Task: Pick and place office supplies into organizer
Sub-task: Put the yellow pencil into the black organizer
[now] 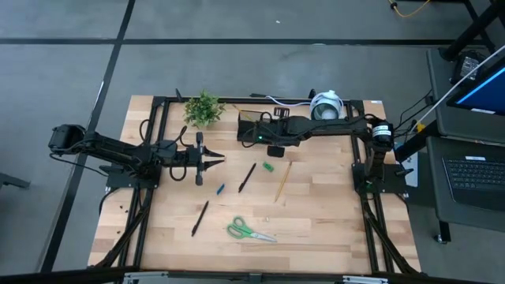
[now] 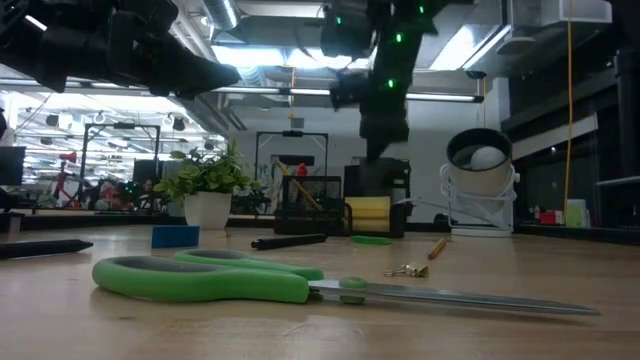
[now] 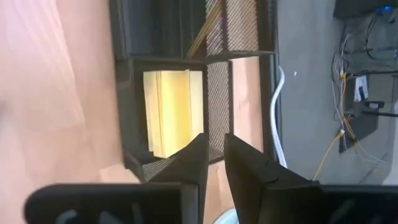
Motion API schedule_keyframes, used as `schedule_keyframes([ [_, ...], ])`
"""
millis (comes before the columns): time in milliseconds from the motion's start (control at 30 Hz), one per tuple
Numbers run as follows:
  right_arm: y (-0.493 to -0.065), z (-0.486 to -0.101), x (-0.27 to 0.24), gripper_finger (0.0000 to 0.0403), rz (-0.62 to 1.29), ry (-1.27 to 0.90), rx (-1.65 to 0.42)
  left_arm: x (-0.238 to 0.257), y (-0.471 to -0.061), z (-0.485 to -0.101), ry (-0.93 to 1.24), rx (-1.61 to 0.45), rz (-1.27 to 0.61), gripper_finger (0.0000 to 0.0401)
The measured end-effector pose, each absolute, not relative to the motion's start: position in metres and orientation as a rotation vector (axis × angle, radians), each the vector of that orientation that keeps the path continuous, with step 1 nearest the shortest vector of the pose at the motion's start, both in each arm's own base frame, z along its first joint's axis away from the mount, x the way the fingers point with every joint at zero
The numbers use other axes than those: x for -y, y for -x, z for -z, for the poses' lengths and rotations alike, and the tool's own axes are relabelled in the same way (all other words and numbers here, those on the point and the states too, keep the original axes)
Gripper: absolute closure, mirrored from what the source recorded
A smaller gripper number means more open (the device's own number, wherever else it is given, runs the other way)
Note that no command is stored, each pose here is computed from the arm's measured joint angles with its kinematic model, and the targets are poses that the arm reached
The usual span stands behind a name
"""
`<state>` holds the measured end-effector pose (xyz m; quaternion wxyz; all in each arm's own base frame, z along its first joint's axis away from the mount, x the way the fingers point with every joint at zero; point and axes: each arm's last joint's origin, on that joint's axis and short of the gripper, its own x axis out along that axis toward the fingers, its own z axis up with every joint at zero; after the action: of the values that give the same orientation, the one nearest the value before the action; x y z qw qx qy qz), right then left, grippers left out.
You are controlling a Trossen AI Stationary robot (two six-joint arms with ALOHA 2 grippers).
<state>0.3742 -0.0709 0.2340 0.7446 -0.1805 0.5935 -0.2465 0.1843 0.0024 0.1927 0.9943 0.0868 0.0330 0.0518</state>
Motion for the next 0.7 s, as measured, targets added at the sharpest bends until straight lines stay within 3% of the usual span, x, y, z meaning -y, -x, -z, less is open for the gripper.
schedule_keyframes([
  [167, -0.377, -0.263, 0.052, 0.0352, 0.578, 0.318, -1.264, -0.002, -0.184, -0.193, -0.174, -0.066, -0.104, 0.0338],
  [333, -0.377, -0.285, 0.023, 0.0384, 0.599, 0.250, -1.231, -0.002, -0.184, -0.193, -0.174, -0.066, -0.104, 0.0338],
  [700, -0.363, -0.287, -0.047, 0.0389, 0.668, 0.084, -1.186, -0.002, -0.184, -0.193, -0.174, -0.066, -0.102, 0.0338],
])
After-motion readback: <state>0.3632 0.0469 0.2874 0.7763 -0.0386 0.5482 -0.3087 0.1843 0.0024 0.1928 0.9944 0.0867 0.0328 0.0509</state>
